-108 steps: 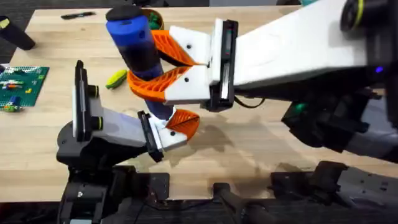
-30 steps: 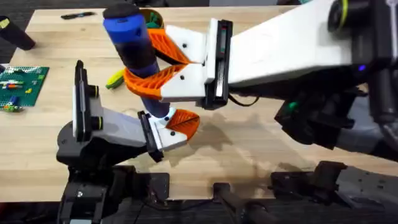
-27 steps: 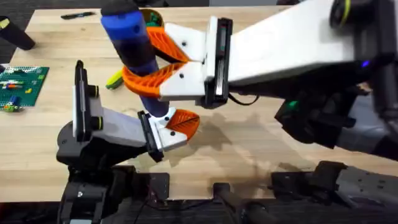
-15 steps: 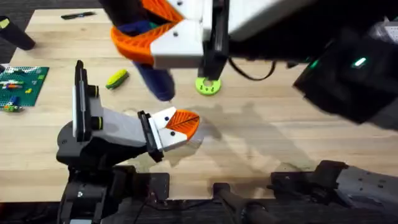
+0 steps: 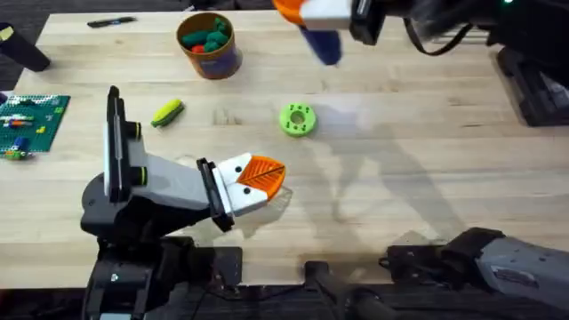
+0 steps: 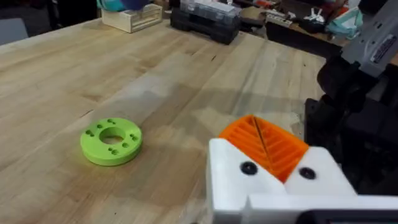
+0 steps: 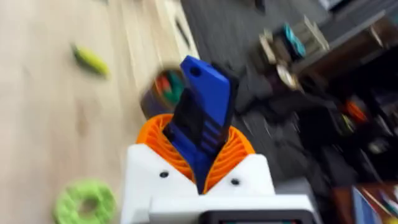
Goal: Pick up the gripper from the table and insert it into the empty holder that is missing its gripper. Then pick up a screw, insert it into the mounting hole, and use the screwdriver to tighten it. Finally, clean up the table by picking up the vegetable and placing it into the bucket.
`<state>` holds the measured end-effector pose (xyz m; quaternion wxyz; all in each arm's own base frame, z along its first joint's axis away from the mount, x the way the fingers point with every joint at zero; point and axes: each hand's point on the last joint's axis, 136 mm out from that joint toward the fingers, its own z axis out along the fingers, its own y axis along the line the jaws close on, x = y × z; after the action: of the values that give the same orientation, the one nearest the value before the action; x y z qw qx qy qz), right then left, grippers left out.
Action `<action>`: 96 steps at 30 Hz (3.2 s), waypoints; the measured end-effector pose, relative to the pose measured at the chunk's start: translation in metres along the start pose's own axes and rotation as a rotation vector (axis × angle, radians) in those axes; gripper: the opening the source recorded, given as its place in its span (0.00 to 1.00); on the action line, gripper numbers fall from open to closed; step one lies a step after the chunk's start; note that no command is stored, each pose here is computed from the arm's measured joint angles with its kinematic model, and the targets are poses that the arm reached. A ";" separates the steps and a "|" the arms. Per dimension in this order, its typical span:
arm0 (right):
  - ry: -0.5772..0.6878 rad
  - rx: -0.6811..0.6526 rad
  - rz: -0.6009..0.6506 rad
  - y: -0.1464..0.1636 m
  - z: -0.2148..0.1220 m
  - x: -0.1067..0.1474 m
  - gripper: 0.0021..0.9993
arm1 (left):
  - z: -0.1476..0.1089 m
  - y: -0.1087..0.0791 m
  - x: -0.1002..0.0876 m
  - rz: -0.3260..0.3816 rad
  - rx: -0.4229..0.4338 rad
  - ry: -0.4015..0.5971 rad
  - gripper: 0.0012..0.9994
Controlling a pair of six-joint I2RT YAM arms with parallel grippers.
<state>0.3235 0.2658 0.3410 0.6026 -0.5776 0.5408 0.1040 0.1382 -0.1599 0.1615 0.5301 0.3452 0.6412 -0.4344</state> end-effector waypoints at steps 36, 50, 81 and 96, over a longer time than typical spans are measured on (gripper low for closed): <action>0.699 -0.164 -0.334 -0.001 0.054 0.348 0.01 | 0.000 0.004 -0.001 0.003 -0.023 -0.003 0.01; 0.692 -0.112 -0.296 -0.014 0.057 0.344 0.98 | 0.000 0.005 -0.001 0.005 -0.030 -0.004 0.01; 0.597 0.373 1.046 -0.015 -0.101 0.156 0.99 | -0.034 0.037 -0.048 -0.264 -0.467 0.093 0.99; 0.607 0.506 1.169 -0.029 -0.136 0.172 0.99 | -0.075 0.104 -0.084 -0.313 -0.722 0.805 0.99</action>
<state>0.3403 0.0608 0.2600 0.3862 -0.0378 0.9143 0.1160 0.2202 -0.0491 0.2288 0.2572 0.1809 0.9445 -0.0947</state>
